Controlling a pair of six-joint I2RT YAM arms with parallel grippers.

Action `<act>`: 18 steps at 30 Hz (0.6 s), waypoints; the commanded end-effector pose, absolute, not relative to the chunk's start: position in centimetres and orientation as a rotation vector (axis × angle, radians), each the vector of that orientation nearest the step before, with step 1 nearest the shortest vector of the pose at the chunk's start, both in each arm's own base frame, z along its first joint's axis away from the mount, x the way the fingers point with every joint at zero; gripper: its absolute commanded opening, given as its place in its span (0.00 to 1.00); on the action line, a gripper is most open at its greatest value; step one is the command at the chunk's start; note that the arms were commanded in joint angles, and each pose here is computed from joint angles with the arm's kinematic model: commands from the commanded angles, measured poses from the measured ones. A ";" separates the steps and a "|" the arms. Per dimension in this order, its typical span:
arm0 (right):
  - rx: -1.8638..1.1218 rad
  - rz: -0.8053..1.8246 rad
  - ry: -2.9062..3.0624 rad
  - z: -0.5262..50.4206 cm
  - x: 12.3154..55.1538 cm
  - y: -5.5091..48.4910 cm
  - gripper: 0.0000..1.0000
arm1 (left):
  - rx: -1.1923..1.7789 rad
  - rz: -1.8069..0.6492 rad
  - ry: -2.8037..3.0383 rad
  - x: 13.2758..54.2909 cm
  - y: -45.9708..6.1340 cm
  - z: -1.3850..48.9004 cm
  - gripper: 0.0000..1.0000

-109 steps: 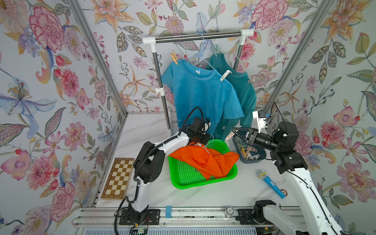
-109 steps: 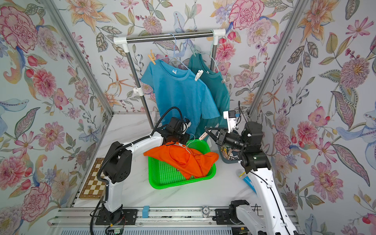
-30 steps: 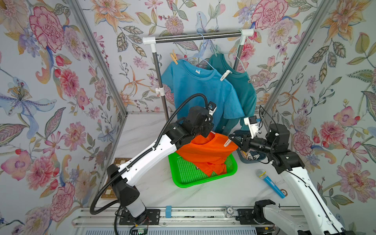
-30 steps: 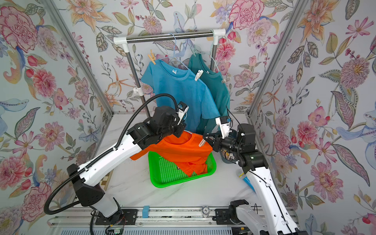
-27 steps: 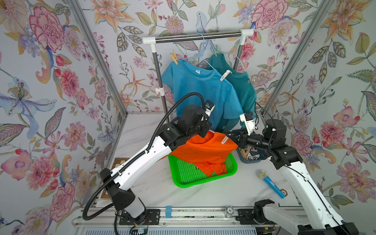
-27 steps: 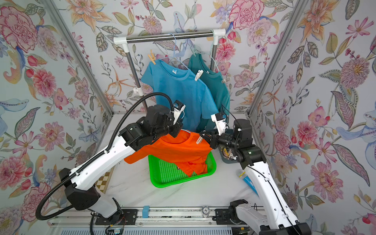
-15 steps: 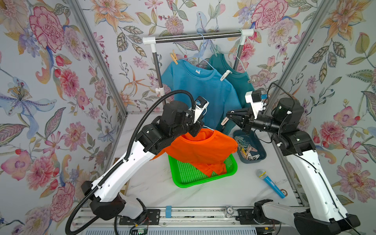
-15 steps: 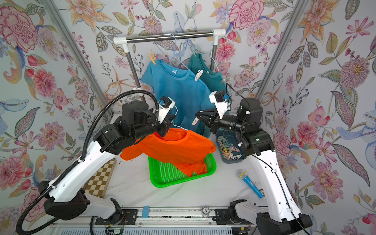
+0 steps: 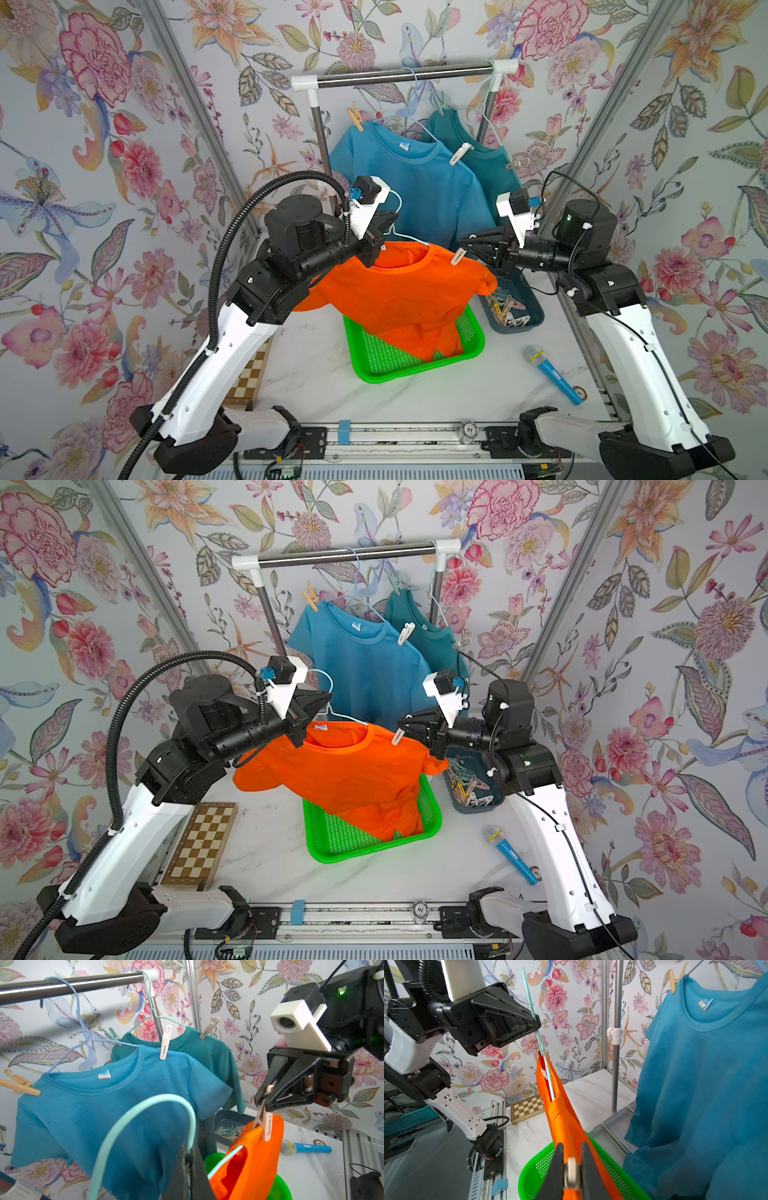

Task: Use clothespins to secure the t-shirt on both sides of the hanger
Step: Clamp the T-shirt on the hanger.

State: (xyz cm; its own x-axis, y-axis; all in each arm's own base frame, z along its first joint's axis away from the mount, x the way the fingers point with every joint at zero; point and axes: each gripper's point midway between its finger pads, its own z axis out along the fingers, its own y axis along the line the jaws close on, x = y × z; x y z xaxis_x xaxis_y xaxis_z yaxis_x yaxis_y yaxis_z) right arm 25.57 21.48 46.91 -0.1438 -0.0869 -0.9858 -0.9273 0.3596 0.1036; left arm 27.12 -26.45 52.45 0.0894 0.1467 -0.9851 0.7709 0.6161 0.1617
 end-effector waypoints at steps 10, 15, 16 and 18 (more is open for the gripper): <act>-1.035 1.060 1.509 46.1 23.4 22.8 0.05 | 0.809 -0.644 1.347 26.2 -26.0 55.3 0.00; -1.036 1.074 1.488 46.0 22.6 22.7 0.34 | 0.807 -0.654 1.342 26.3 -25.8 55.7 0.00; -1.029 1.075 1.482 46.2 22.4 22.6 0.45 | 0.804 -0.654 1.343 26.4 -25.7 55.7 0.00; -1.013 1.075 1.464 46.8 22.3 22.4 0.53 | 0.803 -0.663 1.340 26.4 -25.7 55.6 0.00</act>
